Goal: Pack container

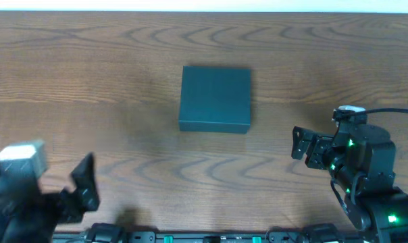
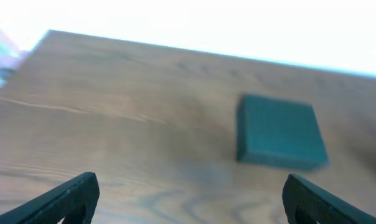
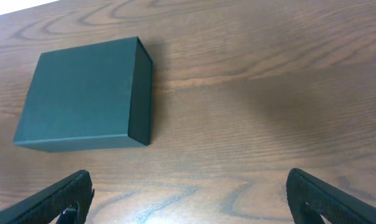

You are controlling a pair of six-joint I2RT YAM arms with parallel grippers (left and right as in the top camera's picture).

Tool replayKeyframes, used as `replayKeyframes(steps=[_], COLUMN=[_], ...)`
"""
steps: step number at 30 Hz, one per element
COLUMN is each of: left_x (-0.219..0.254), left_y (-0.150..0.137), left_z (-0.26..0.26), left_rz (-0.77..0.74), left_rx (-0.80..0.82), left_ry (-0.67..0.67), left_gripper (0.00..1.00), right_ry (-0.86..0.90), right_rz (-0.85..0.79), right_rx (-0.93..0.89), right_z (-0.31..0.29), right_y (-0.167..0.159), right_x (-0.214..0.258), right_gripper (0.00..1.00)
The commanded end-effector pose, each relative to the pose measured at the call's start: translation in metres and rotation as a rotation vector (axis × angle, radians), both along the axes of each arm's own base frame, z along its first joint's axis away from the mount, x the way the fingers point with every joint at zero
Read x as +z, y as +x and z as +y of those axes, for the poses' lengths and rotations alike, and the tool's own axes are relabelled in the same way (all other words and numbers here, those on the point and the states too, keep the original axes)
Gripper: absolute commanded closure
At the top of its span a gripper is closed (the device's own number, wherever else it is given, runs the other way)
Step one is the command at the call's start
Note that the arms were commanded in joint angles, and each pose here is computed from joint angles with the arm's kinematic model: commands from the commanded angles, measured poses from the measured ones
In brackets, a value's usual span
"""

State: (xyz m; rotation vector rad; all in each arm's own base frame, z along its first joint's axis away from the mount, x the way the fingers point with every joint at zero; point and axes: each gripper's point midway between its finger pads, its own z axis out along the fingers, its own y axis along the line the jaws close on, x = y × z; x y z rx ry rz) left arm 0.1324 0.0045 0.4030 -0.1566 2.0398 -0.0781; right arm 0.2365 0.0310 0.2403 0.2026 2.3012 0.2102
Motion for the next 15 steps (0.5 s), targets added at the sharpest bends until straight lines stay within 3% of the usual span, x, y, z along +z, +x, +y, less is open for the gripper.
replayKeyframes(steps=[1,7,15], left_x=[-0.013,-0.069,-0.156], left_y=[-0.009,-0.01,0.034], left_z=[0.028,0.043,0.045], left_rz=[-0.019,-0.11,-0.167], left_rx=[0.164,0.281,0.284], left_ry=[0.056,0.057,0.035], left_gripper=[0.05,0.05,0.05], right_ry=[0.016,0.016,0.016], right_rz=[-0.01,-0.01,-0.01], right_rx=[-0.017,-0.017,-0.017], right_z=[-0.001,-0.001,-0.001], right_y=[0.0,0.0,0.0], right_x=[0.004,0.004,0.004], right_gripper=[0.01,0.01,0.01])
